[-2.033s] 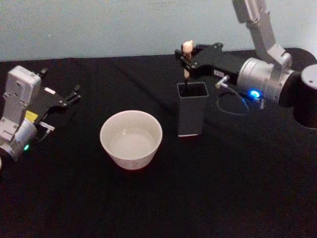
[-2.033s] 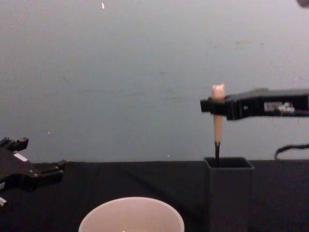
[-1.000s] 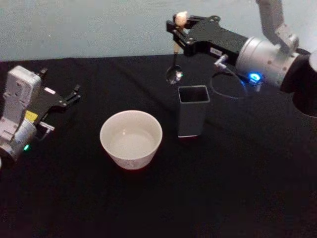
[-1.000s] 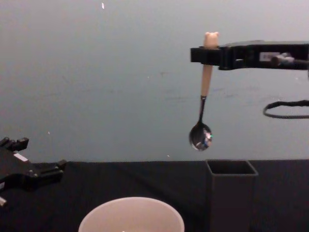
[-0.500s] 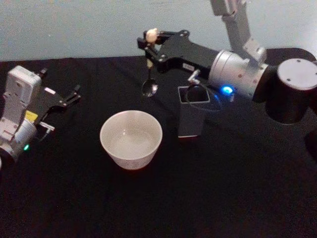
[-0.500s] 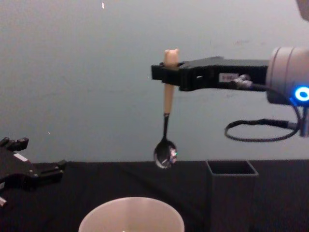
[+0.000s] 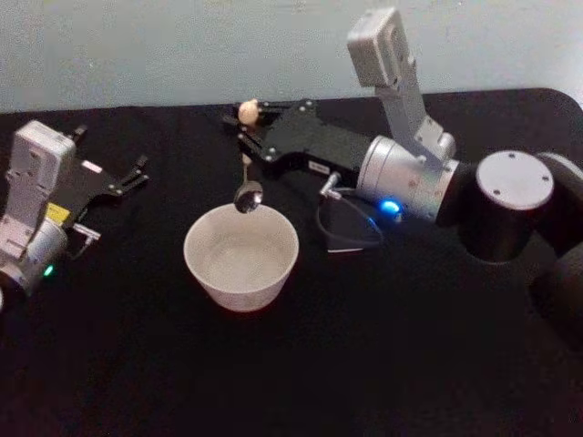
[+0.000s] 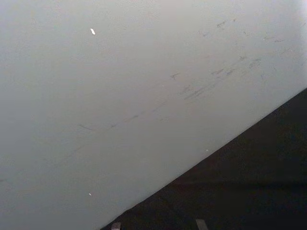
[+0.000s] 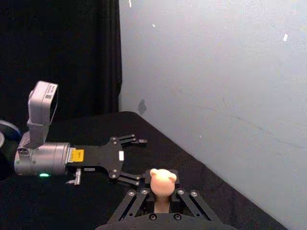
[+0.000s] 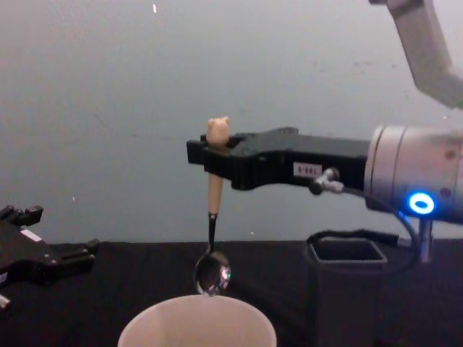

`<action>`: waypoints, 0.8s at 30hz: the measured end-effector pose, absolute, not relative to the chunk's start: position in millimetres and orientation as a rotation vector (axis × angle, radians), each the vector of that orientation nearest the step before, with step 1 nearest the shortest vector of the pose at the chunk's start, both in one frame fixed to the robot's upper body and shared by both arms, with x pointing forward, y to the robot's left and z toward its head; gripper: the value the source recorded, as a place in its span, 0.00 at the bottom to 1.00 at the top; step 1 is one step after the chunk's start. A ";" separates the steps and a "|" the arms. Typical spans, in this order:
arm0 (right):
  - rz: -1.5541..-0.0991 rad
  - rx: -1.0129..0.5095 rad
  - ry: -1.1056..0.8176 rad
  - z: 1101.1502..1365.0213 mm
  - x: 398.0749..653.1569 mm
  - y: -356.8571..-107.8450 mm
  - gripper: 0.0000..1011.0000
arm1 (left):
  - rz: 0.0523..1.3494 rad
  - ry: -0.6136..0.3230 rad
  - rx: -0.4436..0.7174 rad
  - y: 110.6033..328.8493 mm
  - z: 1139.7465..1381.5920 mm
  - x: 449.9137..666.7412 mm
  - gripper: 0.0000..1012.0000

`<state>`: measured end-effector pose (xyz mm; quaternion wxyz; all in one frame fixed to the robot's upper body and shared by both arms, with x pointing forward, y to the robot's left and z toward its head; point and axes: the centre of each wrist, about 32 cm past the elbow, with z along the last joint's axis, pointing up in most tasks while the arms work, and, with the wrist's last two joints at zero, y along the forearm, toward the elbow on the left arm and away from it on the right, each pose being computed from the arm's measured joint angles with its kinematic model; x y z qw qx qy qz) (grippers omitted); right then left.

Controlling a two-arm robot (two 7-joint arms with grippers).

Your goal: Pick up the stirring spoon with one hand, stir inside the cup, then place it back in its original position.

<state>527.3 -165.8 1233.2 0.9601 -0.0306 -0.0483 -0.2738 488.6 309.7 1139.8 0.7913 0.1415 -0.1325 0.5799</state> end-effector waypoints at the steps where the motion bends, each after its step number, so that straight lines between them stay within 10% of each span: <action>1: -0.553 -0.059 -0.098 1231.1 526.9 -165.9 0.16 | 1.248 -0.285 0.304 309.7 1139.8 488.6 0.99; 24: -0.501 -0.077 -0.025 1192.9 520.9 -159.7 0.16 | 1.248 -0.285 0.304 309.7 1139.8 488.6 0.99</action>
